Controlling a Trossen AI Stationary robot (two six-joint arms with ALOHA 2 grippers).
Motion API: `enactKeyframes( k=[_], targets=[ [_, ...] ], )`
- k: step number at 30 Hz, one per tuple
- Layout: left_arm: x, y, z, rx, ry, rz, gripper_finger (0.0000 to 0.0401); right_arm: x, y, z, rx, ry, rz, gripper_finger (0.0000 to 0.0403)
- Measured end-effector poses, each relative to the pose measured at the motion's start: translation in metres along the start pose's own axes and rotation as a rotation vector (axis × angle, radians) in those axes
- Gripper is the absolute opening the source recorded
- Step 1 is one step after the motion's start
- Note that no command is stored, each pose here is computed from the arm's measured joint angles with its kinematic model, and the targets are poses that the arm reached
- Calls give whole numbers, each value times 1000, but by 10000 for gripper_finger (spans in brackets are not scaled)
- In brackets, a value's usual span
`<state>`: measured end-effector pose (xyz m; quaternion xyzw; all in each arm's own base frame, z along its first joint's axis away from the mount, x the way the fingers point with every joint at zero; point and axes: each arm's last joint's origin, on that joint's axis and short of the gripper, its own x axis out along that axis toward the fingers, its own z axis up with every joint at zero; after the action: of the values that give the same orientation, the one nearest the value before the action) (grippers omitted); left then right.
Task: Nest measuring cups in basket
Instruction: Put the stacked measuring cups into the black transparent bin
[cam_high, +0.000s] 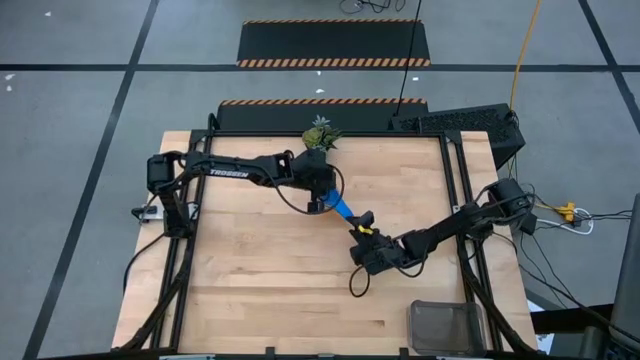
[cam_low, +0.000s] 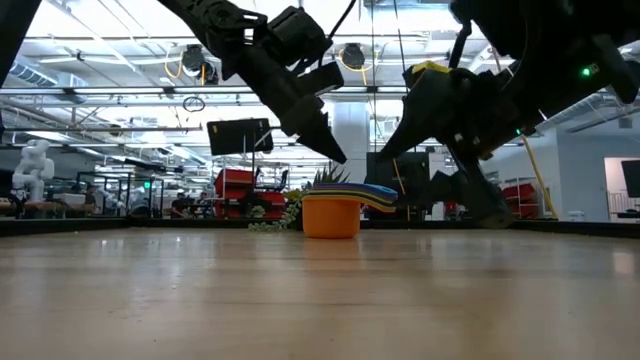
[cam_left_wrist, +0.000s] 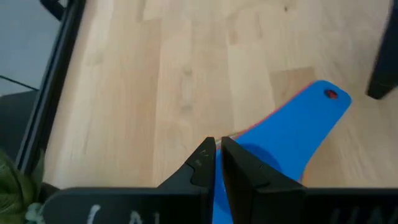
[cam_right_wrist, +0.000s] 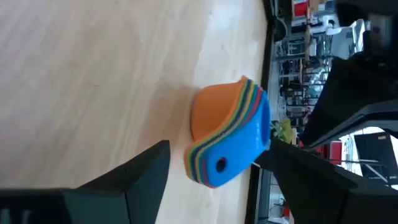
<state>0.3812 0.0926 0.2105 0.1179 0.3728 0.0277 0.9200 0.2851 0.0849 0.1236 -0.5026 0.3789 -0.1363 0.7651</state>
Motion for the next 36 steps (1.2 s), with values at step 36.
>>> enactKeyframes(
  k=[36],
  targets=[
    [-18,-20,5,149,92,31,31,4,6,-8,-38,11,4,283]
  ],
)
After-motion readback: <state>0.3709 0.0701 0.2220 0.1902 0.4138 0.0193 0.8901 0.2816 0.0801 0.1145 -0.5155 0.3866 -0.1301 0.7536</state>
